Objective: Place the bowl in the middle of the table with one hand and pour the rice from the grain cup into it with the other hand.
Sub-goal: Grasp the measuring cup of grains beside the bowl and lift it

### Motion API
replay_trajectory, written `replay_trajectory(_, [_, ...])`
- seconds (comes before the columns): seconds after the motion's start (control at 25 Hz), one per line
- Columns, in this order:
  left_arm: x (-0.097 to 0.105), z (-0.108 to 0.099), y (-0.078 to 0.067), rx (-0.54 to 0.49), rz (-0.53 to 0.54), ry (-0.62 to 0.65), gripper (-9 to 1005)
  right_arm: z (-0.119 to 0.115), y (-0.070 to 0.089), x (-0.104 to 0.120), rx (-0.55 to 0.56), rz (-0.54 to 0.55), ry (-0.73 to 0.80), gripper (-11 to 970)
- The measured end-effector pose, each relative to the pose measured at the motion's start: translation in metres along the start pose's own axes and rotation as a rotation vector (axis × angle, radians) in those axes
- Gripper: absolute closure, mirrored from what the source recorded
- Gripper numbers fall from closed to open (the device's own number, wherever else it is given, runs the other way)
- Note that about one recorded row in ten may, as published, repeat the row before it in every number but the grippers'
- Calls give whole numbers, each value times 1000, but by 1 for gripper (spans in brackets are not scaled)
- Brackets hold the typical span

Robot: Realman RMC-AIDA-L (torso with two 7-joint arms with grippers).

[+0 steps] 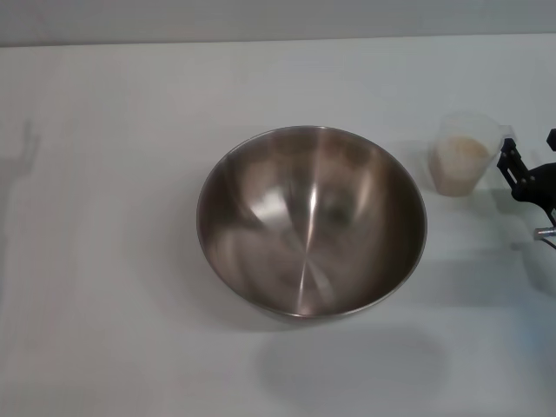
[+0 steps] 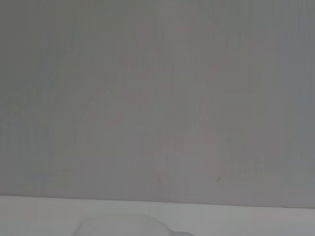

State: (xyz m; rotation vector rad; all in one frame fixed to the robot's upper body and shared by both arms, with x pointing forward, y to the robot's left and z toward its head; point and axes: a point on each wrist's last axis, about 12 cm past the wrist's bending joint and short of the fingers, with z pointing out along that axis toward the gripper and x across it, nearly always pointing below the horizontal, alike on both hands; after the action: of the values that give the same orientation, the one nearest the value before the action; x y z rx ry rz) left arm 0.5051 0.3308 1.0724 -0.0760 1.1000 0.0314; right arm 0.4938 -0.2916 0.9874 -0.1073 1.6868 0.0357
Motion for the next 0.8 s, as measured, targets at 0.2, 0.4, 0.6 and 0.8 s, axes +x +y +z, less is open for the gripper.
replay_trajectory(0.2, [0,-2,0,-2,-2,-2,195,2,0,-2,-2,-4,-6,299])
replay_trajectory(0.4, [0,-3,1,-4,-2,-1,195,4,0,-3,-5,-6,-9,299])
replay_trajectory(0.6, [0,-4,0,1,-5,2,195,7,-1,-3,2,-5,3,298])
replay_trajectory(0.8, [0,-5,-1,7,-5,5,195,10,0,-3,0,-7,14,299])
